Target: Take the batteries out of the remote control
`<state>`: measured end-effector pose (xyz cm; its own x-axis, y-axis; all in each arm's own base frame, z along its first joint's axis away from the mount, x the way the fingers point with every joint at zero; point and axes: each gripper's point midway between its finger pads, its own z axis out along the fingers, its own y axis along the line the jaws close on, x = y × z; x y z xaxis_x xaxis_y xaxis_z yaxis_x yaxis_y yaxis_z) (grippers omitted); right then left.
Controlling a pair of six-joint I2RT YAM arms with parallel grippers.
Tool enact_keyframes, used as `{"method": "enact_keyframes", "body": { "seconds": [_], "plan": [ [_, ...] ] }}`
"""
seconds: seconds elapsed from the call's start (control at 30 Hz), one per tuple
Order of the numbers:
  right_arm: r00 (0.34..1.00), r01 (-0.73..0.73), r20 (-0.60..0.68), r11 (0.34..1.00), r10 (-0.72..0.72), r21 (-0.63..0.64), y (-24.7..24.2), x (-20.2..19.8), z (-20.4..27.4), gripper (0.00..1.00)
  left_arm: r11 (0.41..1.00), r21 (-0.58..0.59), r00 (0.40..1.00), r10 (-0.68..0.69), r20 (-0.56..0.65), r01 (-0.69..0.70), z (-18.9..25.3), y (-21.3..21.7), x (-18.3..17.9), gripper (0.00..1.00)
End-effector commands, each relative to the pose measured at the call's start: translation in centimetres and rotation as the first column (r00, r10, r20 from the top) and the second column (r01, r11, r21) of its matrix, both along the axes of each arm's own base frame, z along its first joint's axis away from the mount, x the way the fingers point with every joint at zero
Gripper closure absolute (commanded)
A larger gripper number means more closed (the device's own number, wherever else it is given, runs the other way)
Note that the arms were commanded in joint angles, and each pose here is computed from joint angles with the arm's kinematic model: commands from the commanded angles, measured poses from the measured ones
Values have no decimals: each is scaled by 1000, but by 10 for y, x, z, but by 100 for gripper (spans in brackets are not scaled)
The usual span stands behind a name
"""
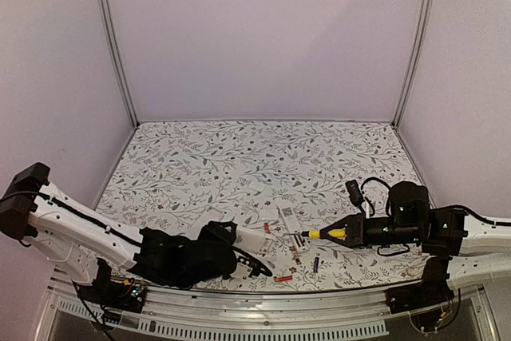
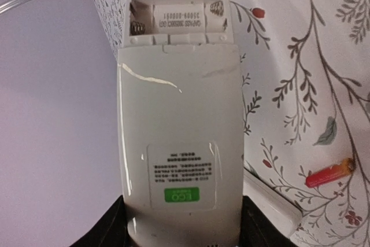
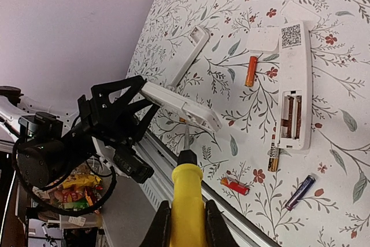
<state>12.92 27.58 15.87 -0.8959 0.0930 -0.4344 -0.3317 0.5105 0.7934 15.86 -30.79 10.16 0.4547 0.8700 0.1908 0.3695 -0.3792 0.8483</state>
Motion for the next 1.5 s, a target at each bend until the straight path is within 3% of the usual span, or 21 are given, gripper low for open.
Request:
{"method": "enact_keyframes", "body": {
  "seconds": [0.0, 0.13, 0.23, 0.33, 0.47, 0.57, 0.8, 1.03, 1.23, 1.37, 1.47],
  "plan": [
    [999, -3, 36, 1000, 4, -22, 2, 6, 12, 100, 1000, -3, 997, 17, -70, -18, -8, -7, 3, 79],
    [999, 8, 49, 999, -6, -44, 0, 9, 13, 100, 981, -93, 925, 127, -358, -171, -13, -11, 3, 75],
    [999, 22, 39, 996, -18, -85, -2, 11, 7, 100, 924, -138, 784, 215, -582, -356, -8, -16, 7, 75],
    [999, 43, 31, 992, -40, -122, -5, 14, -3, 100, 911, -99, 641, 201, -741, -400, -19, -18, -13, 76],
    [995, 96, 42, 984, -91, -149, -12, 21, -6, 100, 927, -52, 507, 155, -848, -370, -38, -16, -45, 76],
    [989, 141, 56, 974, -133, -176, -18, 27, -7, 100, 930, -42, 460, 142, -876, -366, -40, -17, -54, 75],
    [973, 230, 79, 950, -218, -211, -30, 39, -10, 100, 922, -43, 429, 138, -893, -385, -42, -17, -53, 68],
    [967, 255, 84, 943, -242, -212, -33, 42, -7, 100, 902, -25, 432, 181, -884, -430, -49, -20, -42, 43],
    [951, 306, 112, 924, -288, -228, -39, 50, -5, 100, 881, -47, 410, 172, -896, -471, -47, -24, -36, 32],
    [930, 366, 136, 899, -342, -240, -44, 60, -7, 100, 843, -99, 397, 143, -907, -530, -38, -29, -24, 31],
    [913, 407, 150, 875, -380, -263, -47, 68, -13, 100, 762, -186, 393, 96, -915, -620, -20, -38, -3, 29]
  ]
}}
